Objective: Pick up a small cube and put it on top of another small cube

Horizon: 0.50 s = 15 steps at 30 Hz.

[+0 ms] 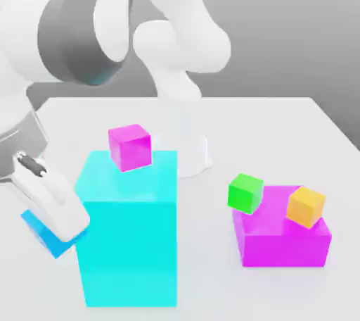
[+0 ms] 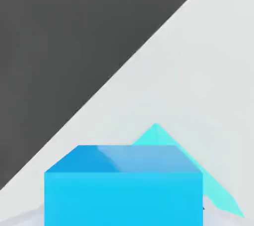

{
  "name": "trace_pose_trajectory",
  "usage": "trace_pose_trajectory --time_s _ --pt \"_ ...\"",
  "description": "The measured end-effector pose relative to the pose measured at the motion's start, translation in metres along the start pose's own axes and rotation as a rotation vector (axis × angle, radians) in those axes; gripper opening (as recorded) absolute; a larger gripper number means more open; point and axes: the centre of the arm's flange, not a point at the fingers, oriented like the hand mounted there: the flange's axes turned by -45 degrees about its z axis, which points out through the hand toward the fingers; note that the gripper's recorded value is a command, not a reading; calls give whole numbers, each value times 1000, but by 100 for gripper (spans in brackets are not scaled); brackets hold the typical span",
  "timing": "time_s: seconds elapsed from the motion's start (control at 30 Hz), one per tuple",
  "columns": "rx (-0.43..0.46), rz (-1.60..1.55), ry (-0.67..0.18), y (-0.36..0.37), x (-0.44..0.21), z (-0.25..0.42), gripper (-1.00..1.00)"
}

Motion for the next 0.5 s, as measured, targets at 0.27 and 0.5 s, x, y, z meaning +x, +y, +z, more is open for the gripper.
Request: trace_pose_trajectory --time_s 0.27,0.5 --pt "30 -222 8 -34 -98 -83 -100" --pt "-12 -68 122 1 -162 -90 -100"
